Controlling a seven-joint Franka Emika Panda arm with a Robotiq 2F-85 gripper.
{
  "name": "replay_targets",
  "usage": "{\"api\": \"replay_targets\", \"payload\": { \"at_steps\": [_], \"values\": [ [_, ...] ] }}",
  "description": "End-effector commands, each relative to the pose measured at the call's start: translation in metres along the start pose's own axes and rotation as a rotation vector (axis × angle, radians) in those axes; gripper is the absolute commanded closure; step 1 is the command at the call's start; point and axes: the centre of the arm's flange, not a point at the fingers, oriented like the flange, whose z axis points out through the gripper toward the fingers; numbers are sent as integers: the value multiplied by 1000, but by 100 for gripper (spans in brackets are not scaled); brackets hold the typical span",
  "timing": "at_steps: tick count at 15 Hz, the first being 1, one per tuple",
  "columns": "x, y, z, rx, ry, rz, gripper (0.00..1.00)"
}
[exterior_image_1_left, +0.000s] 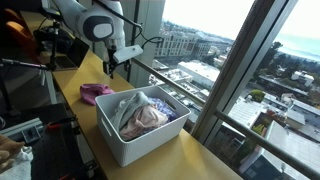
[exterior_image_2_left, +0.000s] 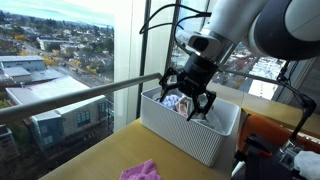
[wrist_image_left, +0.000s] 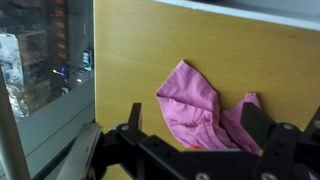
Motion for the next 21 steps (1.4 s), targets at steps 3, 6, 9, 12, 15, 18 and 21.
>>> {"api": "replay_targets", "payload": {
  "at_steps": [3,6,9,12,15,18,21],
  "values": [
    [85,13,99,128,147,-75,0],
    [99,17,131,174,187,-81,0],
    [104,21,159,214,211,-74,0],
    [106,23,183,257,229,-65,0],
    [104,25,196,283,240,-53,25],
    [101,26,204,293,246,-42,45],
    [100,28,207,300,249,-36,67]
  ]
}}
